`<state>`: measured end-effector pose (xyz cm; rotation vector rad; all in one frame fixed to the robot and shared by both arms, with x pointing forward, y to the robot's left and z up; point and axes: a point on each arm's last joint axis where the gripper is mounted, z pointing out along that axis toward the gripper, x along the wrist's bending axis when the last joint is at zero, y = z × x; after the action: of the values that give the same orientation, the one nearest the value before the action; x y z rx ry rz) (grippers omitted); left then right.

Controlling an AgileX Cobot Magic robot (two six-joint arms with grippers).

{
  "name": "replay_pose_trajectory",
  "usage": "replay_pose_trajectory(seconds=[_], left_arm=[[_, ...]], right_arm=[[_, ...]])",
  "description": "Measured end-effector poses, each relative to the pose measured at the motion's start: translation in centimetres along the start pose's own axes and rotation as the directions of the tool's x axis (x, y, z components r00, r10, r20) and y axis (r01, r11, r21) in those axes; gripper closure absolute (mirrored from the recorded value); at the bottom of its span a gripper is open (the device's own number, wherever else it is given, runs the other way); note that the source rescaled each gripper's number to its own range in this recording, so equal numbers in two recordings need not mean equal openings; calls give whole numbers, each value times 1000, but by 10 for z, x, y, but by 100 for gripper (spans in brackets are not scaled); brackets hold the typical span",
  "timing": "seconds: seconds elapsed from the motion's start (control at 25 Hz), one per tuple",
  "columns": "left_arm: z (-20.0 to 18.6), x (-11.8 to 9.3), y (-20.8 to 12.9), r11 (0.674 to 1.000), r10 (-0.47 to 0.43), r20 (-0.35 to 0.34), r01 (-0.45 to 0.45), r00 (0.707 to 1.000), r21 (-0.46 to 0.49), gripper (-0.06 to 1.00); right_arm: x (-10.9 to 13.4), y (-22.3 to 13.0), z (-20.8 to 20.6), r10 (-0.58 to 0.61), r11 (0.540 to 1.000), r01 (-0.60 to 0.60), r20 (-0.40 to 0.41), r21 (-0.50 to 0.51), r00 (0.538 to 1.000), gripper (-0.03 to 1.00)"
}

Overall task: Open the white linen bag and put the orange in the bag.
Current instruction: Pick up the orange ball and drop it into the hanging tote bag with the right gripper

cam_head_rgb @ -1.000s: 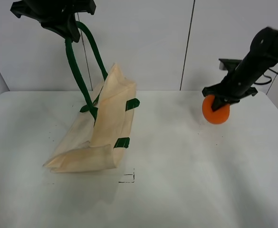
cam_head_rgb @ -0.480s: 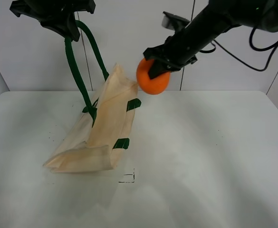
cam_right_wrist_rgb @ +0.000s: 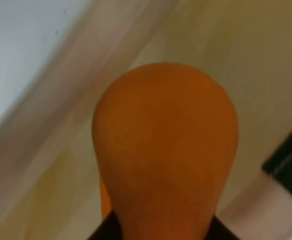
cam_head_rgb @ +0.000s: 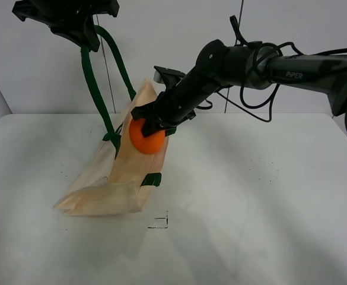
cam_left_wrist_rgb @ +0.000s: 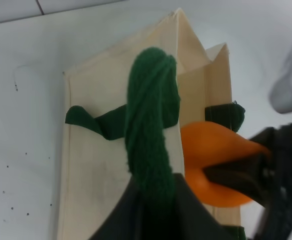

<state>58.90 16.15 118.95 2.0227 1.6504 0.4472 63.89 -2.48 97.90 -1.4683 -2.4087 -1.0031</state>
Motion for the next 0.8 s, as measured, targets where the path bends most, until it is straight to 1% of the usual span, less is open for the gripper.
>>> replay_pose_trajectory(seconds=[0.08,0.24,0.44,0.48,0.52,0.56,0.6,0.64,0.68,0.72,0.8], left_arm=[[0,0,0,1000,0,0,0,1000,0,94],[0,0,0,1000,0,1,0,1000,-1,94],[0,0,0,1000,-1,3,1,1000,0,94],[0,-1,0,1000,-2,6,2,1000,0,94],[0,-1,0,1000,-3,9,3,1000,1,94],[0,-1,0,1000,-3,11,3,1000,1,94],[0,-1,0,1000,-3,11,3,1000,1,94],[0,-1,0,1000,-3,11,3,1000,1,94],[0,-1,0,1000,-3,11,3,1000,1,94],[0,-1,0,1000,-3,11,3,1000,1,94],[0,-1,0,1000,-3,11,3,1000,1,94]], right_arm=[[-2,0,9,11,1000,-11,-24,-19,1000,97],[-5,-2,22,34,999,-35,-53,-22,998,97],[-8,-6,33,30,999,-31,-52,-16,998,96],[-8,-6,33,31,999,-32,-52,-16,998,91],[-8,-6,33,35,999,-36,-56,-17,998,77],[-7,-6,33,40,999,-41,-60,-18,997,57],[-7,-6,33,38,999,-40,-61,-19,997,34],[-7,-5,33,37,999,-38,-61,-22,997,20],[-7,-5,33,35,999,-36,-60,-21,998,10],[-7,-5,33,33,999,-34,-58,-21,998,4],[-9,-7,34,19,1000,-19,-46,-8,999,-1]])
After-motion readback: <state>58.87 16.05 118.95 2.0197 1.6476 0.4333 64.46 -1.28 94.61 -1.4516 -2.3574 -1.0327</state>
